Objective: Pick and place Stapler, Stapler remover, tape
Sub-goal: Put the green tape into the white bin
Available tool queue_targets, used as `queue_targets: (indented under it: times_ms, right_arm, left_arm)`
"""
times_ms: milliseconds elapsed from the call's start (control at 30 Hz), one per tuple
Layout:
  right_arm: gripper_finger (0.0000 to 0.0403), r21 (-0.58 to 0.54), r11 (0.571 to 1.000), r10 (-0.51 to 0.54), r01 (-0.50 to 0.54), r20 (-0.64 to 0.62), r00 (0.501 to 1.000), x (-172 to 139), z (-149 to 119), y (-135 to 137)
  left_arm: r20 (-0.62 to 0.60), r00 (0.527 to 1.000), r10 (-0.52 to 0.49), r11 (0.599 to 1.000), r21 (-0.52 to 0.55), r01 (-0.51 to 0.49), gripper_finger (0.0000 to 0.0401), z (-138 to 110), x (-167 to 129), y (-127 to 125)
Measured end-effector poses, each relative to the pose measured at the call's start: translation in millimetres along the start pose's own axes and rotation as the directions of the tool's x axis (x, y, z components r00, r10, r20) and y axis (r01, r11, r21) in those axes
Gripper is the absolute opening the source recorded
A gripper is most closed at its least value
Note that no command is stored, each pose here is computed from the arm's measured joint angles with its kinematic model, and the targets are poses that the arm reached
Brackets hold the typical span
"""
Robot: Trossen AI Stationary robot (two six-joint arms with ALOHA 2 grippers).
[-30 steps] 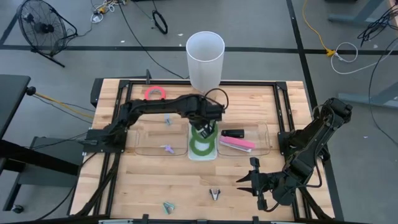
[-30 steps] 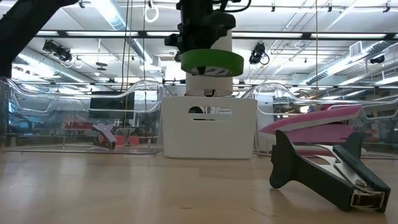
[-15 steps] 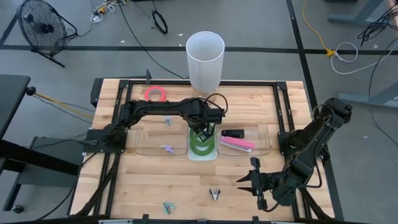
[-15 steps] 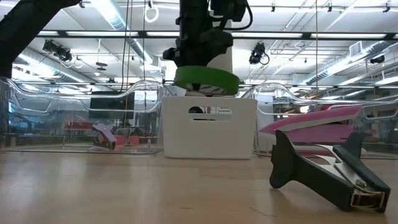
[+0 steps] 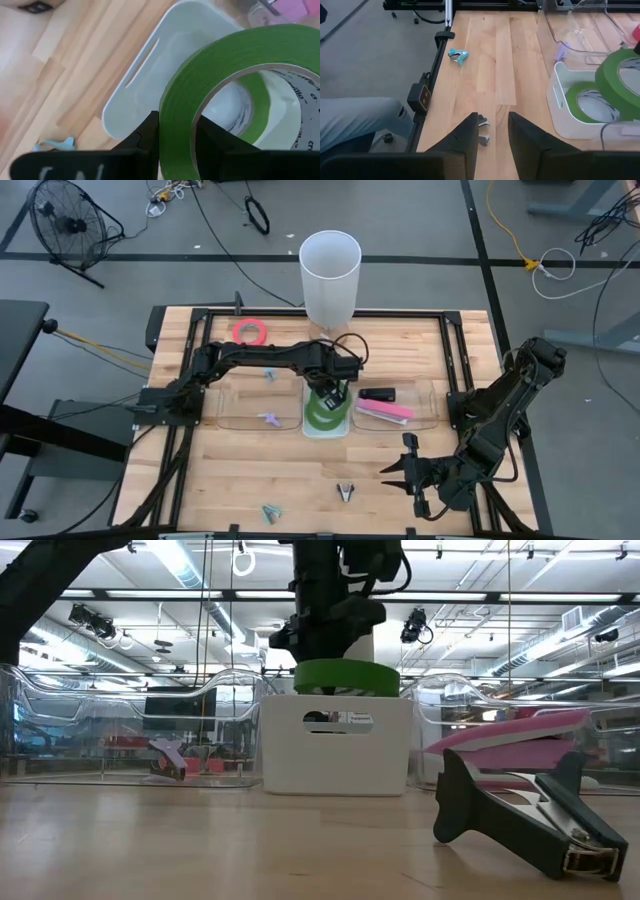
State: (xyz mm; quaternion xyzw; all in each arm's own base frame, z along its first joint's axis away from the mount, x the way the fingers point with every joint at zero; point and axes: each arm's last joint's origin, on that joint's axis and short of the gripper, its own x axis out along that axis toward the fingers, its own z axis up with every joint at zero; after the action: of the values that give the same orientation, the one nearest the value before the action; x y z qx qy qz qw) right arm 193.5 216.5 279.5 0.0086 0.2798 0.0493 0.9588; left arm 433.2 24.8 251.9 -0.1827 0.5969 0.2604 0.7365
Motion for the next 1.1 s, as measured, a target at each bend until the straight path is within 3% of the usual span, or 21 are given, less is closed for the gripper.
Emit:
queue_targets:
  times_ms: [767,967,1100]
  right_arm:
    - [0.0107,0.000,1.000,0.000,0.000,0.000,1.000,0.0,0.0,0.0]
    - [0.0107,0.000,1.000,0.000,0.000,0.000,1.000,0.0,0.0,0.0]
    - [0.0107,0.000,1.000,0.000,0.000,0.000,1.000,0.0,0.0,0.0]
  left_arm:
    - [-0.037,0.999,-0.006,1.000,-0.005,0.006,0.0086,-2.8,-0.1,0.6]
    - [-0.031,1.000,0.001,1.000,-0.008,-0.001,0.0127,-3.3,-0.3,-0.2]
    - [-0.031,1.000,0.002,1.000,-0.003,-0.002,0.0133,-4.3,-0.6,-1.6]
